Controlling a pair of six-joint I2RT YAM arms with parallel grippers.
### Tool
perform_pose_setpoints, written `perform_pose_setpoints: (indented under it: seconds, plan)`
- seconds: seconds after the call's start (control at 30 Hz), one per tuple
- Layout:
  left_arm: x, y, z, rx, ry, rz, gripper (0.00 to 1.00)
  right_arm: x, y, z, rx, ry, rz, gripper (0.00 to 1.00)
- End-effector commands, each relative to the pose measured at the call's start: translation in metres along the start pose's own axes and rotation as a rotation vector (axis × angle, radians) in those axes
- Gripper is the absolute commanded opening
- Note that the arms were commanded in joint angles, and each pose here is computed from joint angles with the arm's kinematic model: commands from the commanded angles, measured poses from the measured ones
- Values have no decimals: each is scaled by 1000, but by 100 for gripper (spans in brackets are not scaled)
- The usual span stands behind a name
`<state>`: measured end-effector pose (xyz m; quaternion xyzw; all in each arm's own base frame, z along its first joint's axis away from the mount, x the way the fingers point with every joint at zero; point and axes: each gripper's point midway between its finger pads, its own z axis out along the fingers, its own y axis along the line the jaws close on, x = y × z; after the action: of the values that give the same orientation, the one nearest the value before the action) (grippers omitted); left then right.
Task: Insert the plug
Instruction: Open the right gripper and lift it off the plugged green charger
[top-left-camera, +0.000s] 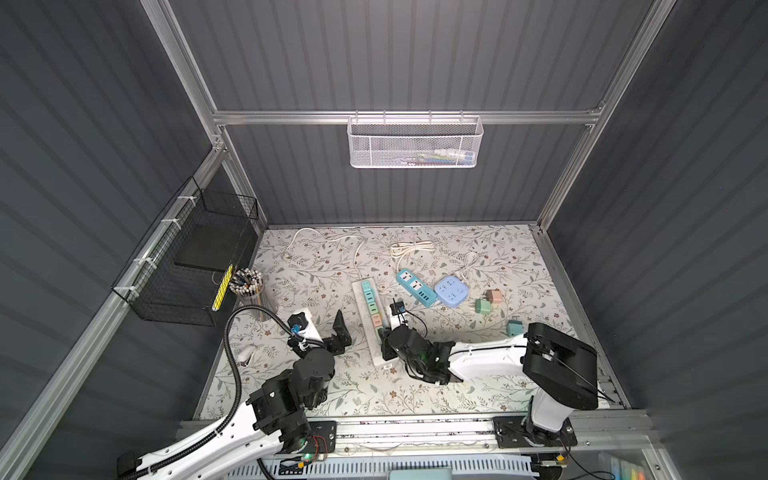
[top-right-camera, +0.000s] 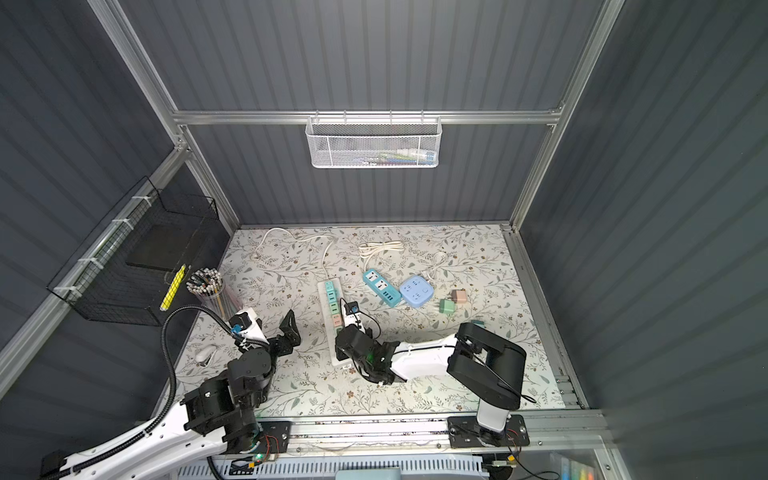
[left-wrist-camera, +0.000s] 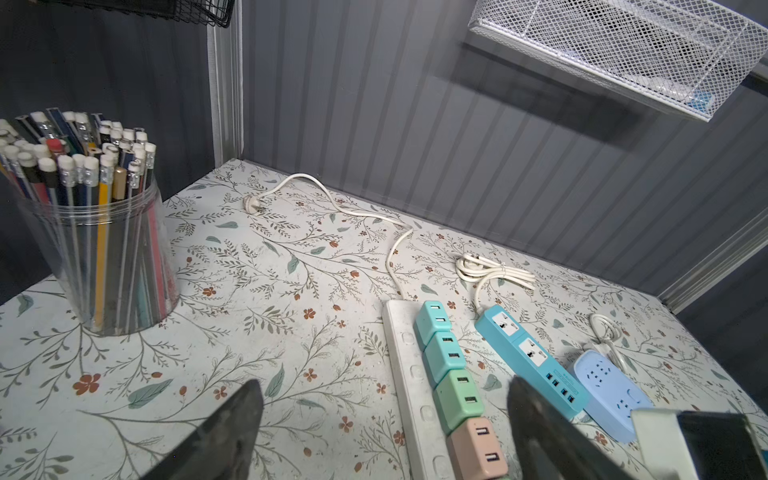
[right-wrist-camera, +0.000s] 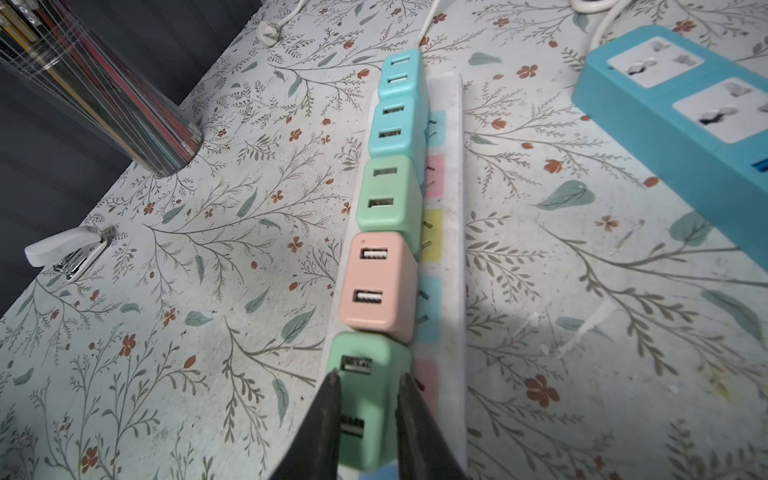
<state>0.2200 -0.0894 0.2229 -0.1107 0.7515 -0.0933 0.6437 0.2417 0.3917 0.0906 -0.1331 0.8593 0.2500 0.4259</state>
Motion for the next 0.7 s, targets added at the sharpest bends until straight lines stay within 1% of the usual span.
perform_pose_setpoints:
  seconds: [0.0,0.03,0.07,0.13,0.17,0.23,0.3,0.33,0.4,0.43,0.53,0.67]
  plan:
    - [-6,-3,0,6,-12,-24,92,35,-19,0,51,139,-91,28]
    - [-8,-4,0,10,-15,-25,92,28,-15,-3,39,127,-95,30]
    - [-10,-5,0,11,-17,-21,92,17,-10,-7,25,106,-103,35]
    - [-16,-8,-1,15,-22,-16,92,-2,-2,-17,9,84,-126,54]
    - [-20,-10,-1,18,-27,-16,92,-11,1,-23,8,77,-141,60]
    - [-26,-13,-2,19,-30,-8,92,-18,0,-34,5,76,-150,66]
    - [-32,-14,-3,19,-32,-7,92,-14,-8,-44,12,86,-134,68]
    - [-33,-15,-3,19,-32,-2,92,-8,-13,-50,14,106,-131,67]
    - [-35,-16,-2,18,-33,0,92,9,-19,-57,12,183,-140,64]
    - [-35,-17,-2,19,-33,-1,92,19,-19,-60,8,228,-151,62]
    - [-34,-21,0,21,-29,1,92,45,-17,-67,0,304,-189,57]
    - [-33,-28,2,30,-16,7,92,74,-11,-67,-51,381,-170,57]
